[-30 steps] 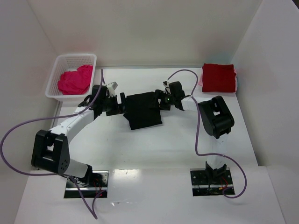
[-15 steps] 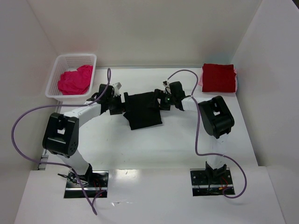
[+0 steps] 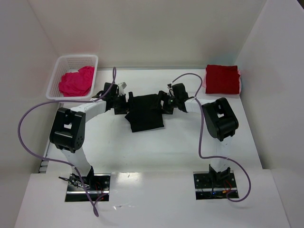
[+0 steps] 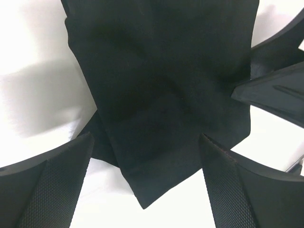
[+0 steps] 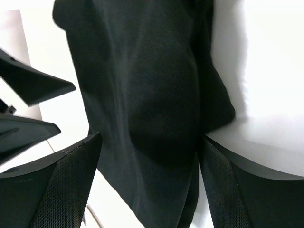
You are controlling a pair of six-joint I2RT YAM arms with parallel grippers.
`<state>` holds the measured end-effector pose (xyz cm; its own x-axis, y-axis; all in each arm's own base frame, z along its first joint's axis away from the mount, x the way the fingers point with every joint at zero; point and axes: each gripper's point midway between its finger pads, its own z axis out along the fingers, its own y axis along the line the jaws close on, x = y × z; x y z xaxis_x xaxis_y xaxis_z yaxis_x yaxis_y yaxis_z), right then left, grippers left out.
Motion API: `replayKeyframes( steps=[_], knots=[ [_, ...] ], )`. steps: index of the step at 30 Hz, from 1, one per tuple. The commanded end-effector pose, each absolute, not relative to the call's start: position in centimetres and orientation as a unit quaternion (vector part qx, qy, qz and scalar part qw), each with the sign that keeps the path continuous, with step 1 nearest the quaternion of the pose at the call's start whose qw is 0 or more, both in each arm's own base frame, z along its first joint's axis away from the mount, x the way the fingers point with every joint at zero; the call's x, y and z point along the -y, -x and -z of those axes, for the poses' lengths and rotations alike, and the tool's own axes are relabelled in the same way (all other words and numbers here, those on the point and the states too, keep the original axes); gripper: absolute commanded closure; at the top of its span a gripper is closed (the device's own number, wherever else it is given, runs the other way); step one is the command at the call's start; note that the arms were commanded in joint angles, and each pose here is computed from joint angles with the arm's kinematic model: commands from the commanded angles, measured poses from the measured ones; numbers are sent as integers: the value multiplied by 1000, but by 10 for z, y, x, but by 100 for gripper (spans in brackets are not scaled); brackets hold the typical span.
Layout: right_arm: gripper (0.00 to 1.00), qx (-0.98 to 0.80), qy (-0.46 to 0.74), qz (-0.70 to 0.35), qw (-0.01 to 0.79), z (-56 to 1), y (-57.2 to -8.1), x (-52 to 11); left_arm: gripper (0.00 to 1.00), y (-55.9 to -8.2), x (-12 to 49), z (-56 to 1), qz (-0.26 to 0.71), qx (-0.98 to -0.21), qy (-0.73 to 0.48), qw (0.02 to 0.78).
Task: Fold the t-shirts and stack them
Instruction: Put the neatly folded tshirt into the corner of the board with the right arm
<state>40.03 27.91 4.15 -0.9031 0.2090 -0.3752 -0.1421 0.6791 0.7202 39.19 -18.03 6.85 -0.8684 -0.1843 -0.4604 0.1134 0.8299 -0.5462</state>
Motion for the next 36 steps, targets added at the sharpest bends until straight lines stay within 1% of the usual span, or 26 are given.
replayKeyframes(
  steps=[1, 3, 5, 8, 10, 11, 14, 15, 22, 27, 31, 32, 33, 35, 36],
  knots=[
    [14, -934, -93, -307, 158, -4, -369, -246, 2, -399, 183, -73, 302, -918, 5, 258],
    [14, -940, -99, -282, 165, -9, -370, -241, 2, -401, 184, -76, 303, -916, 4, 262],
    [10, -943, -107, -250, 191, -18, -379, -230, 2, -399, 183, -75, 302, -918, 6, 258],
    [7, -945, -107, -237, 197, -23, -375, -223, 2, -401, 181, -76, 295, -919, 4, 261],
    [6, -939, -112, -251, 205, -24, -378, -222, 2, -403, 180, -78, 291, -920, 5, 263],
    [6, -937, -117, -266, 194, -20, -369, -221, 2, -401, 180, -77, 290, -921, 6, 259],
    [6, -927, -111, -301, 192, -20, -365, -231, 2, -401, 176, -74, 279, -925, 7, 259],
    [6, -929, -108, -309, 175, -11, -359, -234, 2, -402, 176, -72, 278, -926, 8, 255],
    [6, -923, -101, -339, 154, 1, -356, -261, 3, -402, 173, -72, 268, -929, 8, 255],
    [6, -919, -113, -353, 137, 15, -355, -267, 3, -402, 173, -68, 267, -931, 9, 251],
    [6, -918, -119, -349, 145, 15, -359, -266, 3, -401, 173, -61, 265, -933, 10, 242],
    [9, -918, -119, -350, 142, 15, -357, -269, 3, -401, 173, -61, 264, -933, 6, 243],
    [9, -917, -118, -352, 146, 11, -360, -271, 3, -403, 174, -64, 269, -931, 4, 246],
    [14, -918, -115, -351, 148, 9, -361, -274, 3, -400, 174, -59, 267, -934, 6, 237],
    [20, -921, -121, -339, 150, 13, -362, -271, 3, -400, 174, -59, 267, -934, 6, 237]
  ],
)
